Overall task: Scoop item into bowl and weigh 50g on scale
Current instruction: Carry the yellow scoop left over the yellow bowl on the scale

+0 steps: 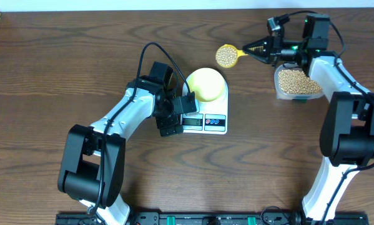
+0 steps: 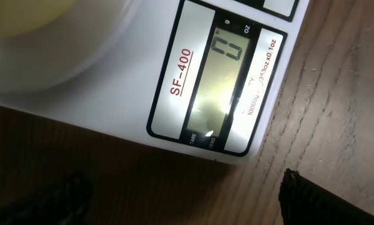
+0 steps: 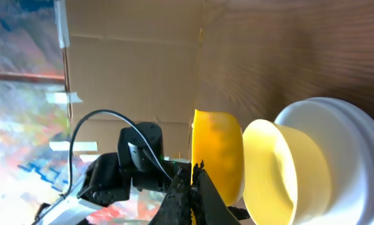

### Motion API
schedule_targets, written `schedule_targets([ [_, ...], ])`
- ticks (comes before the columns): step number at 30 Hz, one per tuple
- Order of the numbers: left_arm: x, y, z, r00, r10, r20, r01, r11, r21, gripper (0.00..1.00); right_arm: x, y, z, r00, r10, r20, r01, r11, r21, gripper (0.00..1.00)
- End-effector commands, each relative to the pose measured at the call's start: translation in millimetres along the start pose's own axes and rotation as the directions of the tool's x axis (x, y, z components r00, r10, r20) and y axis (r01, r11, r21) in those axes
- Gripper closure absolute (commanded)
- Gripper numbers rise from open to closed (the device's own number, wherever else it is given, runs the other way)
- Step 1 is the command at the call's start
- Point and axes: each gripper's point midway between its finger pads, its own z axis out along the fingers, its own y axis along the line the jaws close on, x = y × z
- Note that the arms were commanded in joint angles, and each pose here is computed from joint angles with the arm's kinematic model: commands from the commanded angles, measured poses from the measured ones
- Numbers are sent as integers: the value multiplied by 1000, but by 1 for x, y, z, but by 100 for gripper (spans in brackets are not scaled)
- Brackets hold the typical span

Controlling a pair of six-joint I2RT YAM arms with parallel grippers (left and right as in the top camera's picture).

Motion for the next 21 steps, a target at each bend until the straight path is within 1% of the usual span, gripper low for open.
schedule_targets([
  [1,1,0,-5,1000,15,0,-15,1000,-13,2,8,0,13,999,-26,-42,25,999,-22,99],
  [12,1,0,-5,1000,15,0,-15,1000,-13,2,23,5,40,988,-123,-99,119,992,-44,99],
  [17,1,0,-5,1000,15,0,-15,1000,-13,2,29,8,48,972,-206,-117,199,978,-64,99],
  [21,2,0,-5,1000,15,-1,-15,1000,-13,2,31,8,51,966,-227,-121,220,973,-68,99],
])
